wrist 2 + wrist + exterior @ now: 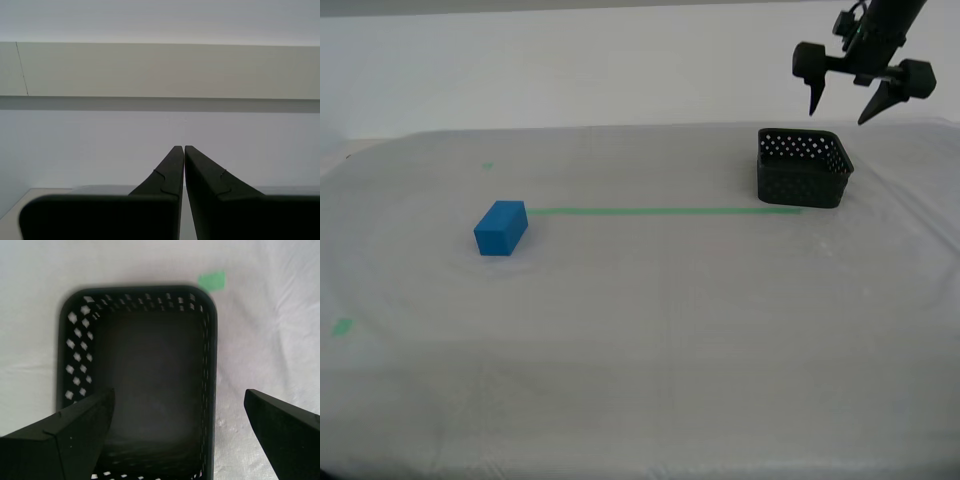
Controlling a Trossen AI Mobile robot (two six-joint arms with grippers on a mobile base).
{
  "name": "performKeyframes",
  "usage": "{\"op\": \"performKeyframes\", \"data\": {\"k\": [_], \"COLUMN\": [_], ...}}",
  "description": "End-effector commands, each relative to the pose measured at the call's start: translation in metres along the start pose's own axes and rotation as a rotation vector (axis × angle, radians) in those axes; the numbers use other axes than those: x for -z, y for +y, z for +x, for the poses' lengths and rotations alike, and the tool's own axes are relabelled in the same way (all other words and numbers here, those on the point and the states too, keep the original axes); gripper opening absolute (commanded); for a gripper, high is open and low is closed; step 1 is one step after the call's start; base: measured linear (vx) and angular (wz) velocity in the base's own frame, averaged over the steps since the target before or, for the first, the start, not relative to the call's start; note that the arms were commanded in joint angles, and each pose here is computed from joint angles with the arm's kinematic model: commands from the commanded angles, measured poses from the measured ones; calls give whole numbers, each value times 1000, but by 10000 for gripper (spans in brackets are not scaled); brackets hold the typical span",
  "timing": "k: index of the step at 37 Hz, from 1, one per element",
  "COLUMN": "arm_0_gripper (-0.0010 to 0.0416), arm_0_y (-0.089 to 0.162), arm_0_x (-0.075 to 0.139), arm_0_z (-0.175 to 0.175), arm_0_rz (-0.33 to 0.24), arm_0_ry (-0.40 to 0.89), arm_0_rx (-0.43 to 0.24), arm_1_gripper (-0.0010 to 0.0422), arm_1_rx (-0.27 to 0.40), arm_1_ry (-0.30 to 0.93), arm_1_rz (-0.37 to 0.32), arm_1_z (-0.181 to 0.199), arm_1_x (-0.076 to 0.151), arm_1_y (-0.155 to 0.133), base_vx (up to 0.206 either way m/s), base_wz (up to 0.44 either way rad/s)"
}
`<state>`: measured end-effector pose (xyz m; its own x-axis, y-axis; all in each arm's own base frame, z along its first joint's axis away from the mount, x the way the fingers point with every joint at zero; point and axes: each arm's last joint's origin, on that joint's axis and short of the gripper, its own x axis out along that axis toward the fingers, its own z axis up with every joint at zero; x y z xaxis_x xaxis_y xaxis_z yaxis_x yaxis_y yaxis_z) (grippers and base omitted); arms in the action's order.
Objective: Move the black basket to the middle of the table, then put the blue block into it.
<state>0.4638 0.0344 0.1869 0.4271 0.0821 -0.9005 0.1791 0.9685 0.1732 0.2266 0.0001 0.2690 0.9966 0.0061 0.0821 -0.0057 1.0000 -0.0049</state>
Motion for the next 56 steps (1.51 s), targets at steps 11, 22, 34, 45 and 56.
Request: {"op": "performKeyframes", "data": {"k": [11, 22, 34, 45, 56], "arm_0_gripper": [357, 376, 340, 320, 313], "arm_0_y": [-9, -9, -9, -9, -9], "arm_0_x": [11, 9, 9, 11, 14], "arm_0_z": [44, 49, 55, 59, 59], "arm_0_rz": [-26, -41, -43, -44, -46], "arm_0_ry": [66, 32, 16, 32, 61], "arm_0_rx": [120, 139, 135, 138, 145], "arm_1_gripper": [0, 0, 0, 0, 0], "arm_1_rx": [-1, -1, -1, -1, -1], "arm_1_ry": [-1, -1, -1, -2, -1], "arm_1_rz": [2, 2, 2, 2, 2], "arm_1_z": [0, 0, 0, 0, 0], "arm_1_x": [0, 0, -1, -1, 0], "arm_1_y": [0, 0, 0, 0, 0], "base_vx": [0, 0, 0, 0, 0], "base_wz": [0, 0, 0, 0, 0]}}
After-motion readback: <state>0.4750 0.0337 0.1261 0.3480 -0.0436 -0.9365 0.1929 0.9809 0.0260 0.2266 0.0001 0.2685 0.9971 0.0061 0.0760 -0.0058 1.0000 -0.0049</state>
